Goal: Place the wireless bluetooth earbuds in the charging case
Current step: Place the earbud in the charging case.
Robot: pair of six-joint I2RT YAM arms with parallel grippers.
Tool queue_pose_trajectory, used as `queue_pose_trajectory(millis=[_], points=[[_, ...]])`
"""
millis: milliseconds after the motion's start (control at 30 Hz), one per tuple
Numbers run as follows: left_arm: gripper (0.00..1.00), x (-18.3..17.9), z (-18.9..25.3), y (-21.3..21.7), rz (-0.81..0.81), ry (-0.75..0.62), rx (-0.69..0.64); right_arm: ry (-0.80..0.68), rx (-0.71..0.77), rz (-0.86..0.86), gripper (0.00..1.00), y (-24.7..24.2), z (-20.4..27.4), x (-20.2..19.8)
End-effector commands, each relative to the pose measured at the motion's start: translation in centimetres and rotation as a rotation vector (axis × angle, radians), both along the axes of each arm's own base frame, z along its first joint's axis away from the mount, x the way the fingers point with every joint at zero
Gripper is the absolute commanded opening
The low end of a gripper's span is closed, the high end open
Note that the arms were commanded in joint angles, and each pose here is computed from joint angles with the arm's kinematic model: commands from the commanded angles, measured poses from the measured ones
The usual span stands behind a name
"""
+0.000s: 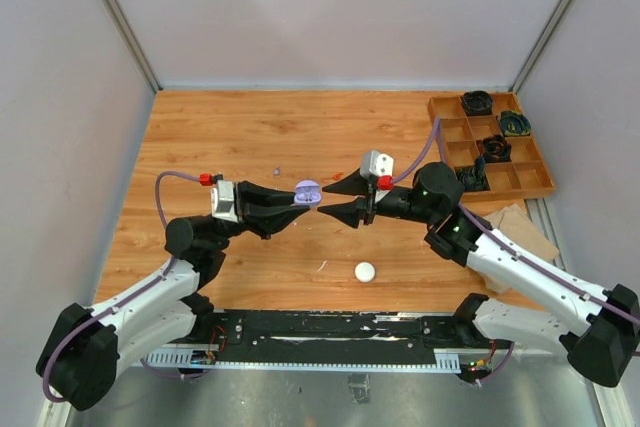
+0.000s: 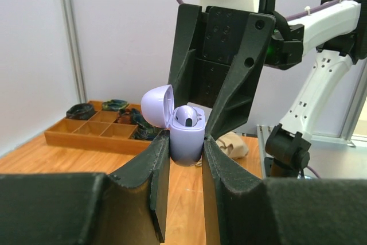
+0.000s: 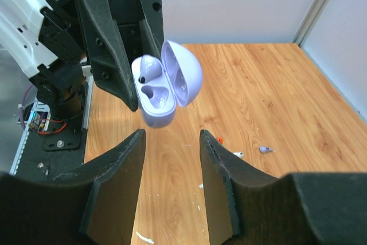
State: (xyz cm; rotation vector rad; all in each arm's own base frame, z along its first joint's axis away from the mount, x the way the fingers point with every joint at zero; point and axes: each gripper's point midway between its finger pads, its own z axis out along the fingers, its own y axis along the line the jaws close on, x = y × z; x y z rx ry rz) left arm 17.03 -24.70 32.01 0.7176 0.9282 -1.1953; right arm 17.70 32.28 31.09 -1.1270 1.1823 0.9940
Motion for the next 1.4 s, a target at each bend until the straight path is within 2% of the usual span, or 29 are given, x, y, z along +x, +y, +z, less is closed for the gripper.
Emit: queue_pose_trajectory(millis=[0,533,767,1167,1367], points=[[0.0,-1.0,1.5,0.0,-0.037,-0.048,-0.03,-0.038,0.099,0.064,0.43,0.5,2.4,-0.7],[0.0,-1.6,2.2,0.0,-0.076,-0.05,-0.058,0.015,0.121,0.146,0.33,1.4,2.5,-1.6],[0.0,-2.0,2.7,0.3,-0.085,-0.055,-0.088,0.046,0.125,0.15,0.35,1.4,2.3,-1.4],[0.0,-2.4,2.7,0.1,-0.118,-0.048,-0.089,0.046,0.159,0.179,0.28,1.4,3.1,-1.7],[0.0,-2.6,2.6,0.1,-0.138,-0.039,-0.092,0.053,0.183,0.193,0.29,1.6,3.5,-1.8]])
